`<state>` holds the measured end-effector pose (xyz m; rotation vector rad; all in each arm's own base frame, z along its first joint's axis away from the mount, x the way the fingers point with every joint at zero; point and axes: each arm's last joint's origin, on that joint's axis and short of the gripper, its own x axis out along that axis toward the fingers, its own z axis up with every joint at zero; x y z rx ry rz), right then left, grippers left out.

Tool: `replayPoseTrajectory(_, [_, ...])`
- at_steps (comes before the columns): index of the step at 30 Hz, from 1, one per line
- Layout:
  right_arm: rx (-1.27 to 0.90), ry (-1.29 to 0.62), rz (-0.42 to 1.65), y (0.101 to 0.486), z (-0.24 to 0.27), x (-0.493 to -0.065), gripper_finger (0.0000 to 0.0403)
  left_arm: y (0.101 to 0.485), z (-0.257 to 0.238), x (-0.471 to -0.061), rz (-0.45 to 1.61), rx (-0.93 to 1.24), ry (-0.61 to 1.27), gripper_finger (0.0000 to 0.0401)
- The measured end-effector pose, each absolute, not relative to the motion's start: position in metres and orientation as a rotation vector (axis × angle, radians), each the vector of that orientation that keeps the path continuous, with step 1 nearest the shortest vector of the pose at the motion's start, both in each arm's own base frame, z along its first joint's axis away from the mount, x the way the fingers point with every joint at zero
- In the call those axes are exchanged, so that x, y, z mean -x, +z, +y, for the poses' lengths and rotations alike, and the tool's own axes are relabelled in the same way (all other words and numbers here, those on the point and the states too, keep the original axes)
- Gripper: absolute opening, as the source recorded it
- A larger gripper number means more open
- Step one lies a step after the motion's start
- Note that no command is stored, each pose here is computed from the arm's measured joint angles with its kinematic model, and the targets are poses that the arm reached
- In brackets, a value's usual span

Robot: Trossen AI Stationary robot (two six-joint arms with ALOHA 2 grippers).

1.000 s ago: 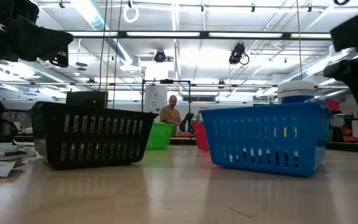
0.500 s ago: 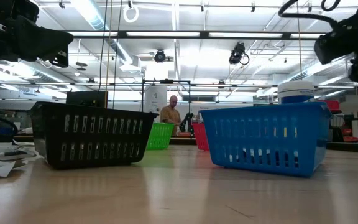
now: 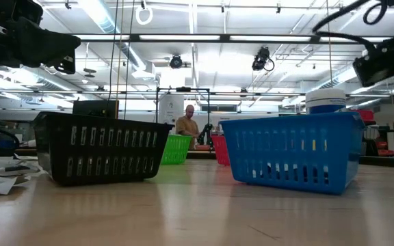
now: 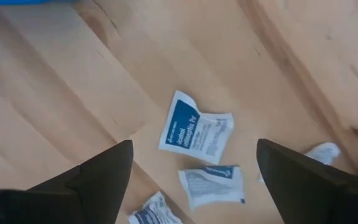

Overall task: Pick & Place First Aid Supplies
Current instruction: Put the blue alcohol pad into the blue bin

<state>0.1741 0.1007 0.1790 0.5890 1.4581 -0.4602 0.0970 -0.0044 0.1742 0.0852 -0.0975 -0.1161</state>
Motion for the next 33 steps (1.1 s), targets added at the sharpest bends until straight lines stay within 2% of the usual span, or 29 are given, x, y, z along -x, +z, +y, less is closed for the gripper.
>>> replayPoseTrajectory(9, [-0.617, -0.473, 1.480, 0.155, 0.096, -0.165, 0.0345, 0.174, -0.004, -0.097, -0.098, -0.085, -0.116, 0.0025])
replayPoseTrajectory(14, [-0.629, -0.443, 1.459, 0.151, 0.103, -0.169, 0.0345, 0.174, -0.004, -0.097, -0.098, -0.085, -0.116, 0.0025])
replayPoseTrajectory(33, [-0.579, -0.520, 1.423, 0.136, 0.109, -0.173, 0.0345, 0.174, -0.004, -0.097, -0.098, -0.085, -0.116, 0.0025])
